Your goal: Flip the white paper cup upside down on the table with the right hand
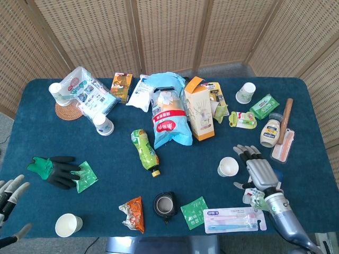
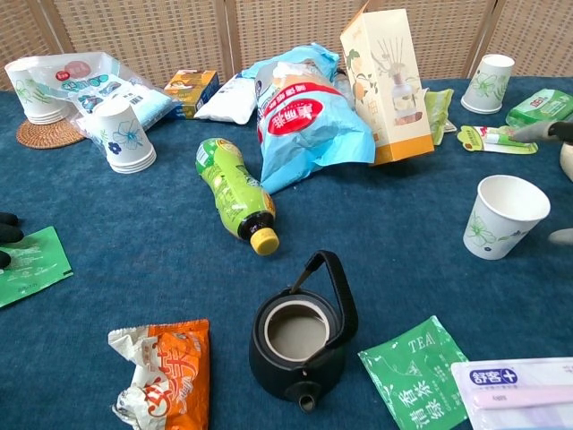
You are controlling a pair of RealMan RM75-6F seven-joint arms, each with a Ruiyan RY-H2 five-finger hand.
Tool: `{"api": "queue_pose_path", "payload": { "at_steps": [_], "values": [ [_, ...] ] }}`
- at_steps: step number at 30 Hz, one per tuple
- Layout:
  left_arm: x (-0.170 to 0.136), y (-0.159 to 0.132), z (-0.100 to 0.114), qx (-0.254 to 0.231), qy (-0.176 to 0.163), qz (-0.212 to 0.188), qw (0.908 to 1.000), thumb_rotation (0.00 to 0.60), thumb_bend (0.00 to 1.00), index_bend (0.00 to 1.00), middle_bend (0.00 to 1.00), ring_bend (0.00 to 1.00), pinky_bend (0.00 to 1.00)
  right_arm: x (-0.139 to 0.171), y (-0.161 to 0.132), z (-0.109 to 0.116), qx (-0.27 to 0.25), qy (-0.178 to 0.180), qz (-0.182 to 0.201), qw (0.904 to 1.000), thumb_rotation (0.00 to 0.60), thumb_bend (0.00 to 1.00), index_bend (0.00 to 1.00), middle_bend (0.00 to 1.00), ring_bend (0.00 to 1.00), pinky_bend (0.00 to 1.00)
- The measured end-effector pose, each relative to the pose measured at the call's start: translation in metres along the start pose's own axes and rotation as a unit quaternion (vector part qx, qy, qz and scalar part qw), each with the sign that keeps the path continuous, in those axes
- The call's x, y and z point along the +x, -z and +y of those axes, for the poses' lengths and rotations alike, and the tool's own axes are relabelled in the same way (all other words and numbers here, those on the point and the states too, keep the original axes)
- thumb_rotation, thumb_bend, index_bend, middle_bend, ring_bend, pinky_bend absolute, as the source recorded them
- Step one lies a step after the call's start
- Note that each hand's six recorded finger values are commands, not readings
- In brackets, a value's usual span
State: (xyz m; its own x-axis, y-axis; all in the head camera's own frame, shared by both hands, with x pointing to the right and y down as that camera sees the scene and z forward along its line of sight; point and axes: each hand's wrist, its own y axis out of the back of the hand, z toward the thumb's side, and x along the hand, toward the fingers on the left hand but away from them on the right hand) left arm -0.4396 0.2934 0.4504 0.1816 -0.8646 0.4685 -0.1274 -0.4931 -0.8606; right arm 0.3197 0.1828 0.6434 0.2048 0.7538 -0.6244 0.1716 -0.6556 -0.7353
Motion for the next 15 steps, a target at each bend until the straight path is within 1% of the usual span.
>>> {"api": "queue_pose_path", "payload": {
  "at_steps": [4, 7, 10, 15],
  "values": [
    [0.0, 0.0, 0.0, -0.001, -0.001, 0.0, 1.0, 0.6, 0.27, 0.0, 0.0, 0.0, 0.0, -0.006, 0.0, -0.005, -0.001, -0.01, -0.005, 0.9999, 0.539, 0.0, 0.0, 0.0, 0.0, 0.0],
    [0.0, 0.0, -0.001, 0.0, 0.001, 0.0, 1.0, 0.6, 0.27, 0.0, 0.0, 0.0, 0.0, -0.01, -0.003, -0.006, -0.005, -0.012, -0.004, 0.9999, 0.555, 0.0, 0.02, 0.0, 0.0, 0.0],
    [0.0, -0.001, -0.001, 0.001, 0.003, -0.001, 1.0, 0.6, 0.27, 0.0, 0.0, 0.0, 0.0, -0.013, -0.003, -0.005, -0.009, -0.01, -0.006, 0.9999, 0.597, 0.0, 0.06, 0.0, 0.0, 0.0],
    [0.0, -0.001, -0.001, 0.0, 0.002, 0.0, 1.0, 0.6, 0.27, 0.0, 0.0, 0.0, 0.0, -0.018, -0.002, -0.008, -0.013, -0.014, -0.008, 0.9998, 0.599, 0.02, 0.14, 0.0, 0.0, 0.0]
  ]
}}
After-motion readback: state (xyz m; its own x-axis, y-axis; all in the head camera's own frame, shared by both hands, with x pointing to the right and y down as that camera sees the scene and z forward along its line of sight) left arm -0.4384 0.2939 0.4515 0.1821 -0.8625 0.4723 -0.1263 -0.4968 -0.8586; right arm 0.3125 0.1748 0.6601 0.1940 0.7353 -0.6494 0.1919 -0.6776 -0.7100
